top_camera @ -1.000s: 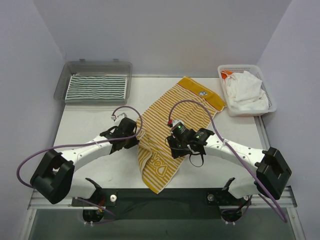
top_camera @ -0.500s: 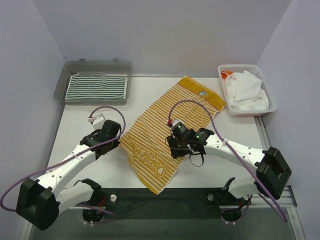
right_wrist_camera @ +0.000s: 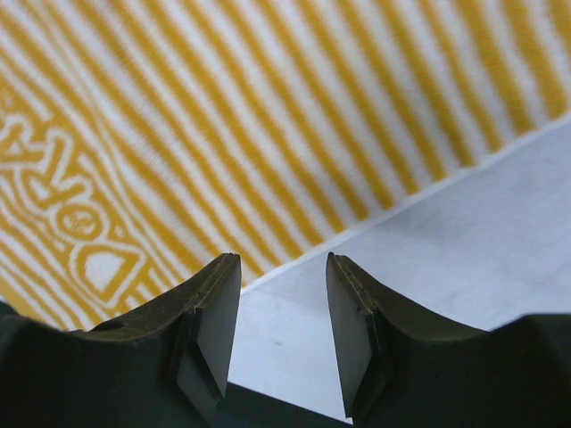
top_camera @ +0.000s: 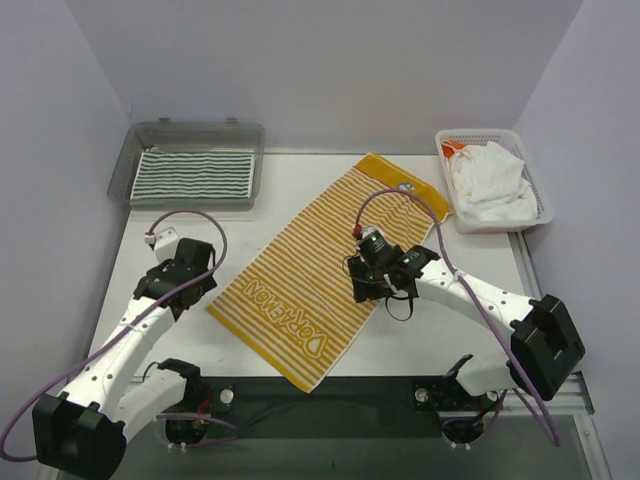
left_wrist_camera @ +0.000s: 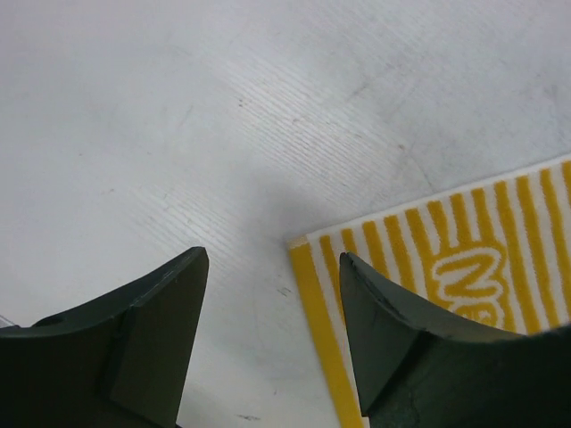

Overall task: Fold and stack the towels
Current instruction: Flatten out the crumpled towel

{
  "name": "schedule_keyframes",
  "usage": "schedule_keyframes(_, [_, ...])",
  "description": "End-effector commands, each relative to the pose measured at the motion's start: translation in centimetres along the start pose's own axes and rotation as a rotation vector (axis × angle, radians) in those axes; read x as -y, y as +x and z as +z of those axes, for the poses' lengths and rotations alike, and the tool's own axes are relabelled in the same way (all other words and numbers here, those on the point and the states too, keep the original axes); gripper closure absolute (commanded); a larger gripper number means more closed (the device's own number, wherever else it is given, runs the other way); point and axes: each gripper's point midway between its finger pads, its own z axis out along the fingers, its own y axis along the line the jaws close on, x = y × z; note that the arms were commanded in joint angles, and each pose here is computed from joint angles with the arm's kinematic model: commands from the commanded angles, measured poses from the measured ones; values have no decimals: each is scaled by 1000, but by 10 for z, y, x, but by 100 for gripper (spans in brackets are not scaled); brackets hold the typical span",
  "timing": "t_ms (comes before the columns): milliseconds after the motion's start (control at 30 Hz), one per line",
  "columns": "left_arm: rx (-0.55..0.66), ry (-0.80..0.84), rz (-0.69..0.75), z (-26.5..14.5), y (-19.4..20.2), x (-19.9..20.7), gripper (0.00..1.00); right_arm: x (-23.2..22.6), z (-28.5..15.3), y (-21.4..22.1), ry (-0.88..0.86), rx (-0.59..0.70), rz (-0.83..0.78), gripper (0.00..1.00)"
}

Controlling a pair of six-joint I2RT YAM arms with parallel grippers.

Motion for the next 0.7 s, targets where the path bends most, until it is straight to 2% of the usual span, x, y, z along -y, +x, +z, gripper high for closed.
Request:
schedule_keyframes(0, [-9,173,41,-12,-17,39,28,37,-15,-30,81,64,105,57])
schedule_keyframes(133, [-103,347,98,-13,-2,98,28,60,-4,-51,108,43,192,57])
schedule_keyframes(200, [-109,432,142,-25,-1,132,28,67,-1,-65,125,54,211,57])
schedule_keyframes(267, [-134,452,214,-25,12,157,28,75,9,-74,148,38,229,57])
schedule_keyframes(433, [-152,497,295,-14,14,212,28,89,34,-87,181,-6,270,57])
schedule_keyframes(567, [-202,489,352,5,28,232,29,90,52,-91,187,-43,269,57])
schedule_keyframes(667, [-285,468,359,14,53,226,33,90,64,-88,183,-76,274,57])
